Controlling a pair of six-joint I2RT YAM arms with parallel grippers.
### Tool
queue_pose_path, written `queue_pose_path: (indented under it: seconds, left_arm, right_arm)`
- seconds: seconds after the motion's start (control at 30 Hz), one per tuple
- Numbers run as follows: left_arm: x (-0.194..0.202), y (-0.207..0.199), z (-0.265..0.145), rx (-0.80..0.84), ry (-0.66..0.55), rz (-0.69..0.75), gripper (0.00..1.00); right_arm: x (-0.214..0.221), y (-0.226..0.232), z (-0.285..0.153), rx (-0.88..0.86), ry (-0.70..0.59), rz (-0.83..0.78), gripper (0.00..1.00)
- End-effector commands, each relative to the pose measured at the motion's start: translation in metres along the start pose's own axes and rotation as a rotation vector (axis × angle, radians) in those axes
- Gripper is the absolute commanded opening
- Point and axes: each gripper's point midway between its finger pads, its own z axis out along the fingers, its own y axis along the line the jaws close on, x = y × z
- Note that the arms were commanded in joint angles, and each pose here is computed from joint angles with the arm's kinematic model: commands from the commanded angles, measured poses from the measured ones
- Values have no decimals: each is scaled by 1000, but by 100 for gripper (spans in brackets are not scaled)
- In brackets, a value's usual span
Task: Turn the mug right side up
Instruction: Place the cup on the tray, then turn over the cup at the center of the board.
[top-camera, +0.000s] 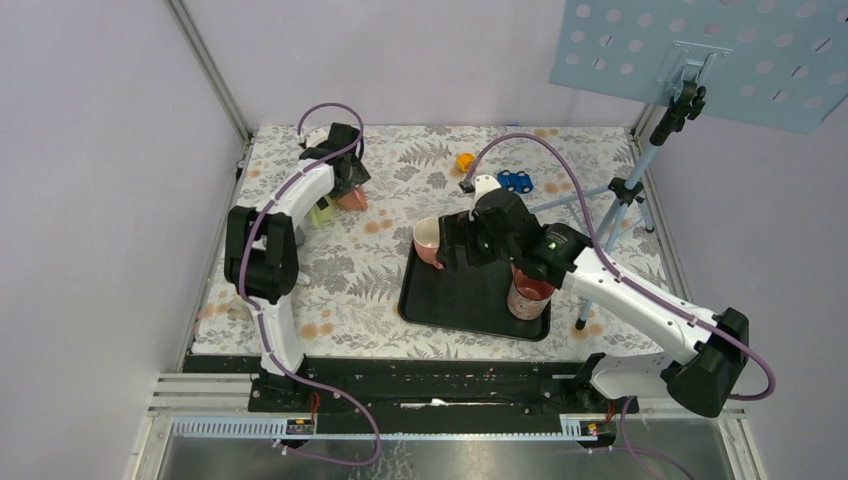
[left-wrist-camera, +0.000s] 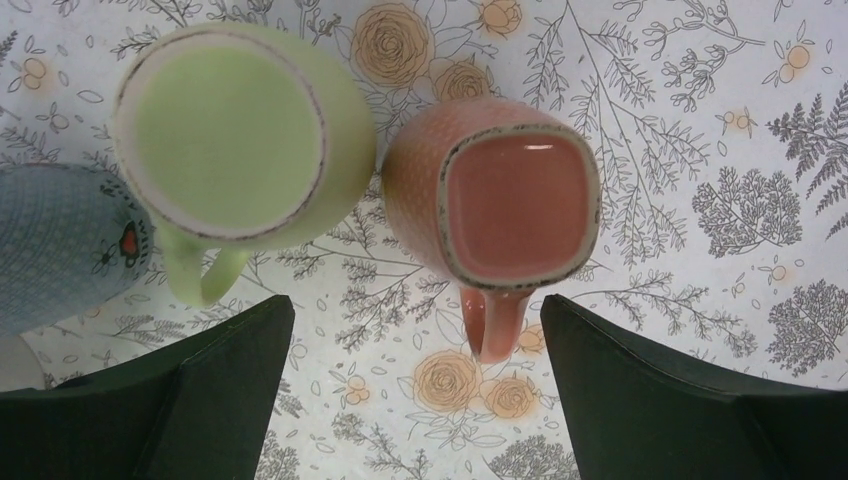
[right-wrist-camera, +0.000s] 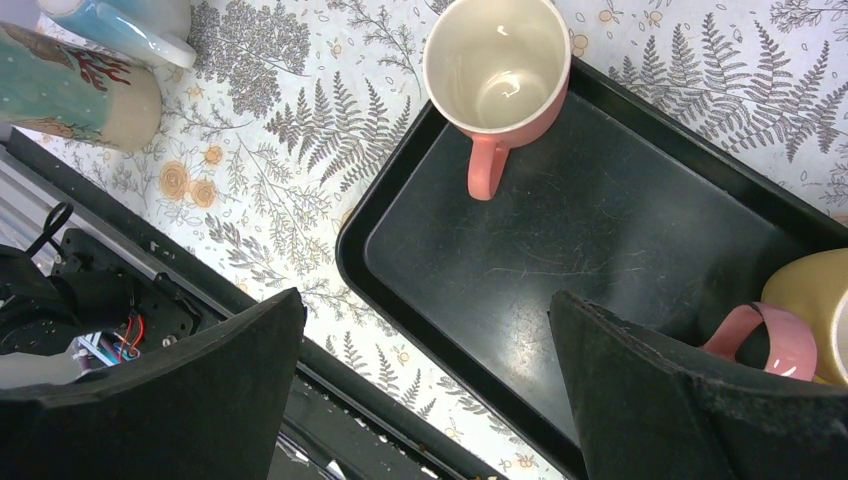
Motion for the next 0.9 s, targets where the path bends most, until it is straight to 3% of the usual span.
queue_pose_path:
  seconds: [0.0,0.37,0.53,0.87]
  left_arm:
    - [-16,-15,1,39,-14,-13,99]
    - [-9,-15,17,-2,16,-21,98]
    - [-1,-24,23,39,50,33,90]
    - [7,-33,22,74,81,64,46]
  right_arm:
    - [-12,0,-17,-3,-77,-1,100]
    - [-10,-2,-24,-7,-99,13,100]
    - [-7,-4,-25,-7,-100,20,100]
    - [-3,-5,-22,-4,-92,22,100]
